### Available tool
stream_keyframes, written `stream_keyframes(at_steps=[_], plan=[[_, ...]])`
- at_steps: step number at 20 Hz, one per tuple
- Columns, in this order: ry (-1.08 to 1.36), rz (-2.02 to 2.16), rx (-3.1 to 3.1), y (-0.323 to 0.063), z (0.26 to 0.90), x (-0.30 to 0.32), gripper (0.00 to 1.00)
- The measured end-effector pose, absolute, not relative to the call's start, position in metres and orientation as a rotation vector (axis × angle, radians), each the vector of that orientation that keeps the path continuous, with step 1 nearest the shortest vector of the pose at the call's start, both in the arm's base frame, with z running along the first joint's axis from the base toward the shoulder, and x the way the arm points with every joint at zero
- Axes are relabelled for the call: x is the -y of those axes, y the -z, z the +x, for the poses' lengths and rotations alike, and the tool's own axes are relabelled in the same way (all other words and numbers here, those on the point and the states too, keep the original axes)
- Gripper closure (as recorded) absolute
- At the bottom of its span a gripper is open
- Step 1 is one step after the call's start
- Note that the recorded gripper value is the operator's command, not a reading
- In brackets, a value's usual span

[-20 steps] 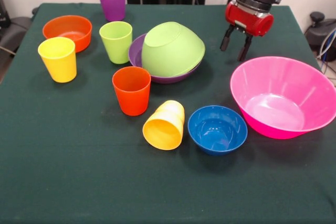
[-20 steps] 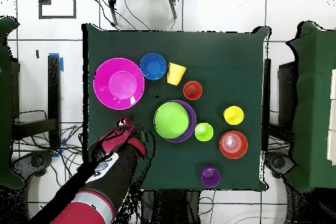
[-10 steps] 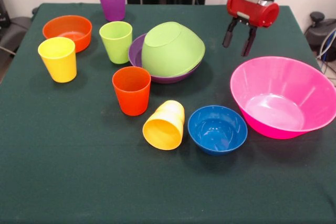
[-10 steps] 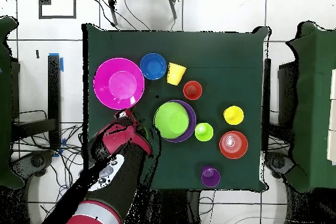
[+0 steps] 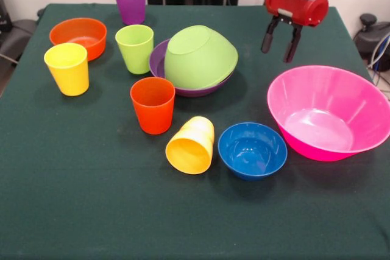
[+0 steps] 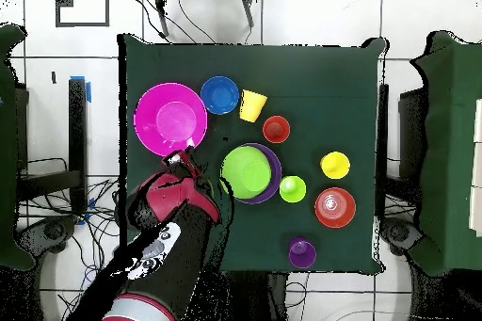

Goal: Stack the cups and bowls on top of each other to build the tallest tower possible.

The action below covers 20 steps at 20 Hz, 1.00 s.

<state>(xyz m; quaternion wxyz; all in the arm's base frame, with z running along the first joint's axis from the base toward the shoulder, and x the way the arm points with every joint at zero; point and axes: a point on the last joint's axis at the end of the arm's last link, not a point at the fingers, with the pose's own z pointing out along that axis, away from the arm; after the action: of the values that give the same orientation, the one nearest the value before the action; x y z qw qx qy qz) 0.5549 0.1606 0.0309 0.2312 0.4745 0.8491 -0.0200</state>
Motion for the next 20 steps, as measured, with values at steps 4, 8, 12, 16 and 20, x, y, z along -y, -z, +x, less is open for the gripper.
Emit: stream_keyframes(at_steps=[4, 8, 12, 16, 20], plan=[[0.06, 1.297, -2.338, -0.025, 0.558, -0.161, 0.0], [0.067, 1.289, -2.344, -0.013, 0.561, -0.166, 0.0], [0.073, 1.282, -2.348, 0.0, 0.564, -0.172, 0.0], [0.076, 1.275, -2.353, 0.009, 0.565, -0.178, 0.0], [0.077, 1.277, -2.356, 0.016, 0.565, -0.182, 0.0]])
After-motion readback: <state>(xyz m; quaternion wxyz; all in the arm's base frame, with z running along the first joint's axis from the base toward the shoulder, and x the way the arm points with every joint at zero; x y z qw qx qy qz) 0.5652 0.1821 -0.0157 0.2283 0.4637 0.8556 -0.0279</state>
